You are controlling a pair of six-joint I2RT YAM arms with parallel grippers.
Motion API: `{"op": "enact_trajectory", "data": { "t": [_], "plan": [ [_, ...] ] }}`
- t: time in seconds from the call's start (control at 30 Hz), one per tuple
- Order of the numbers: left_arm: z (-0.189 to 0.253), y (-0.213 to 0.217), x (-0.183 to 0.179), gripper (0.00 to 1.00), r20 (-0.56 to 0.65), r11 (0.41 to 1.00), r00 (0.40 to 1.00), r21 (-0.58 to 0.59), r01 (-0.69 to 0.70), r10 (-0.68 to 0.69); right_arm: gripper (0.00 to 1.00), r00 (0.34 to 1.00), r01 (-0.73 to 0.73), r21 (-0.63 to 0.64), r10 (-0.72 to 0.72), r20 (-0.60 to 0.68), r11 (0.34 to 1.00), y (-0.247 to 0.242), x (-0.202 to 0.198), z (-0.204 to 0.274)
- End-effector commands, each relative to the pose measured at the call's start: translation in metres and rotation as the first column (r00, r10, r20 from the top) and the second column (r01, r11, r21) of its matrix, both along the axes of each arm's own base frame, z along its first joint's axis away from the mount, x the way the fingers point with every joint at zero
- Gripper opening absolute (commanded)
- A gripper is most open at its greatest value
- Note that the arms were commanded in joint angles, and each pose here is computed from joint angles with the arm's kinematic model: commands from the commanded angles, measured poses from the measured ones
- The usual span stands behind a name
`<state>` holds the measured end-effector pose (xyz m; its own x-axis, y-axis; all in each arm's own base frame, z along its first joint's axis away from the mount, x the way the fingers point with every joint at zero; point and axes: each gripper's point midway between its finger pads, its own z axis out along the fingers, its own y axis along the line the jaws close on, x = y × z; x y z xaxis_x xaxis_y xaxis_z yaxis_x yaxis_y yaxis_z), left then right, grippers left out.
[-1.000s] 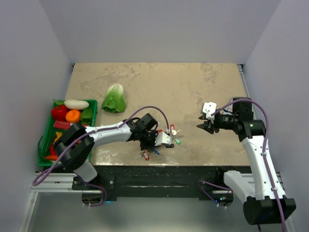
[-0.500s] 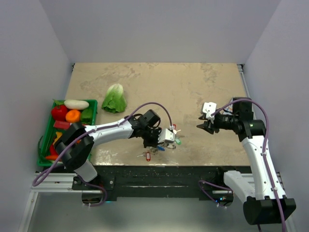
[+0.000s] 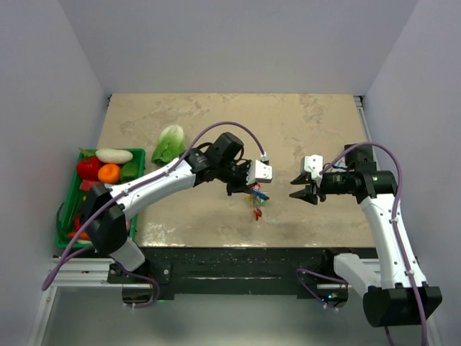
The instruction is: Remove the keys from the keyring
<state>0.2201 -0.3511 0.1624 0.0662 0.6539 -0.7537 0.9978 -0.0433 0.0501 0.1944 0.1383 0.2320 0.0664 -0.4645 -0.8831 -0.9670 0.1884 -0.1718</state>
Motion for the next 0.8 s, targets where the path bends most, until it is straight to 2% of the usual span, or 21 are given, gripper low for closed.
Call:
{"op": "enact_trajectory", "data": {
  "t": [0.0,0.3,0.43,0.47,0.53,0.57,0.6,0.67,0.77],
  "plan": [
    [0.045,-0.011,-0.007,0.00,-0.012,0.994,1.000,-0.105,0.025,-0.026,0.45,0.989,-0.148,0.078,0.147,0.021,0.986,0.014,-0.019,0.017],
    [0.086,-0.022,-0.009,0.00,-0.019,0.981,0.999,-0.194,0.026,-0.031,0.50,0.983,-0.181,0.131,0.183,-0.008,0.975,0.023,-0.009,0.020],
    [0.100,-0.025,-0.008,0.00,-0.022,0.975,1.000,-0.223,0.017,-0.022,0.51,0.984,-0.176,0.126,0.173,0.030,0.976,0.030,-0.003,0.025],
    [0.103,-0.026,-0.007,0.00,-0.019,0.973,1.000,-0.229,0.013,-0.018,0.51,0.988,-0.148,0.134,0.152,-0.014,0.980,0.031,-0.005,0.022],
    [0.111,-0.027,-0.005,0.00,-0.028,0.968,1.000,-0.250,0.008,-0.015,0.51,0.986,-0.158,0.127,0.150,0.074,0.979,0.039,0.000,0.030],
    [0.113,-0.026,-0.003,0.00,-0.028,0.966,1.000,-0.257,0.002,-0.010,0.51,0.995,-0.102,0.126,0.101,0.013,0.987,0.039,0.001,0.021],
    [0.116,-0.026,-0.002,0.00,-0.036,0.965,0.999,-0.263,-0.004,-0.006,0.51,0.991,-0.107,0.140,0.093,0.100,0.984,0.045,0.007,0.034],
    [0.122,-0.027,0.000,0.00,-0.036,0.961,0.999,-0.277,-0.001,-0.009,0.51,0.997,-0.053,0.177,0.041,0.071,0.983,0.046,0.010,0.036],
    [0.131,-0.026,-0.002,0.00,-0.041,0.956,0.999,-0.295,0.009,-0.022,0.51,0.993,-0.031,0.196,0.008,0.119,0.980,0.046,0.018,0.053]
  ]
}}
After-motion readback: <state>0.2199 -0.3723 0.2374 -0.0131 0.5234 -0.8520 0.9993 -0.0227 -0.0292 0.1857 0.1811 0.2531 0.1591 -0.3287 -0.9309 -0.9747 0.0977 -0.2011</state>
